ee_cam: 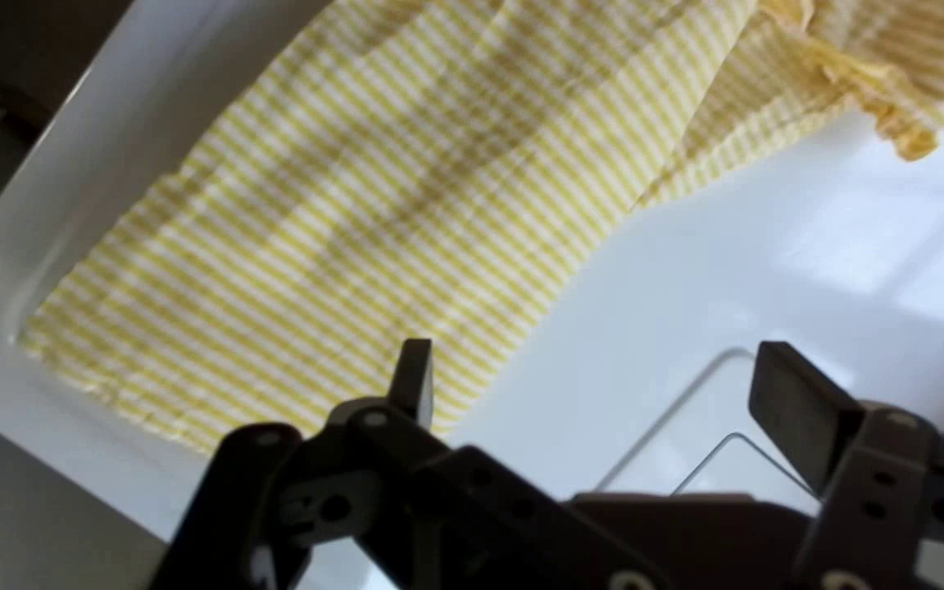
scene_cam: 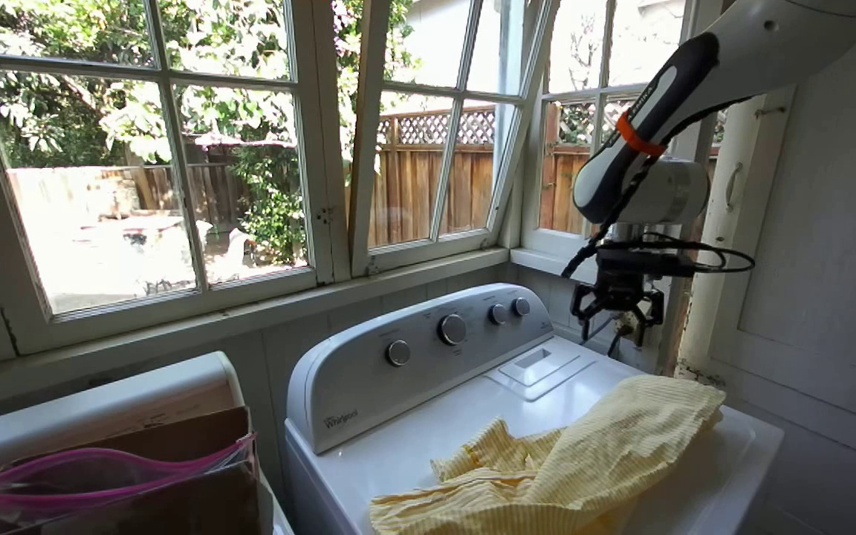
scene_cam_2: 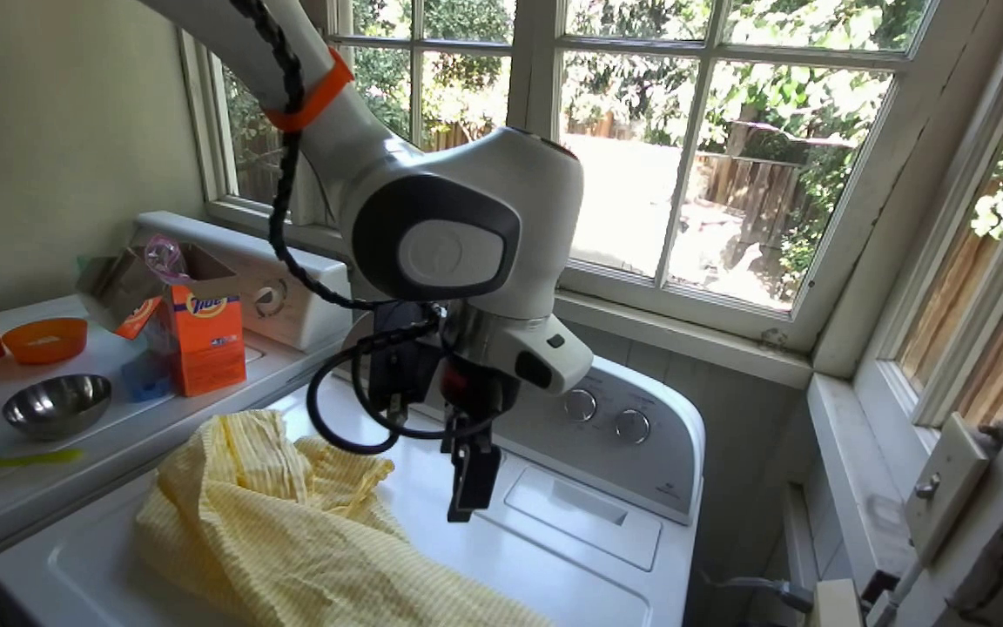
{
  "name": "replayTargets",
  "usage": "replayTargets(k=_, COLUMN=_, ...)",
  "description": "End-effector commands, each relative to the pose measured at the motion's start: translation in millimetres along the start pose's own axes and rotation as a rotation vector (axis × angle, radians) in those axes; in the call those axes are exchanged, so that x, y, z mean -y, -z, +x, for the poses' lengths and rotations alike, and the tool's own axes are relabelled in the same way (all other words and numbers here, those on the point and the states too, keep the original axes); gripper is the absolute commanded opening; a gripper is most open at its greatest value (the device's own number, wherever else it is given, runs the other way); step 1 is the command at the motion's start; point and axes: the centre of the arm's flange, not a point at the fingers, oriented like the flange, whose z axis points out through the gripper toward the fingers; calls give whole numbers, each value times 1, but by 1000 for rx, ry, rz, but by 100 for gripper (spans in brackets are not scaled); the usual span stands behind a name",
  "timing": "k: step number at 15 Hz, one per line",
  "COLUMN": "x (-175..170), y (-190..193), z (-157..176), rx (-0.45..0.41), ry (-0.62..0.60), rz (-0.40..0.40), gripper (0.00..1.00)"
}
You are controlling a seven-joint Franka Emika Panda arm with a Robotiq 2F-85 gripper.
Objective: Unfold the yellow towel.
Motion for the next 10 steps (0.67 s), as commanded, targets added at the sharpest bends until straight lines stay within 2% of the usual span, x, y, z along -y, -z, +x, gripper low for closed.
replayTargets(k=1, x=21, y=-12, z=-11, rx=75, ry=-12, rz=71, gripper=100)
replayTargets(k=3, x=30, y=-13, z=-15, rx=71, ry=-41, rz=88, gripper=100)
replayTargets(k=5, x=35, y=-13, z=-18, rx=61, ry=-52, rz=66, gripper=99)
replayTargets(k=10, x=35, y=-11, z=-16, rx=58, ry=-20, rz=63, gripper=100)
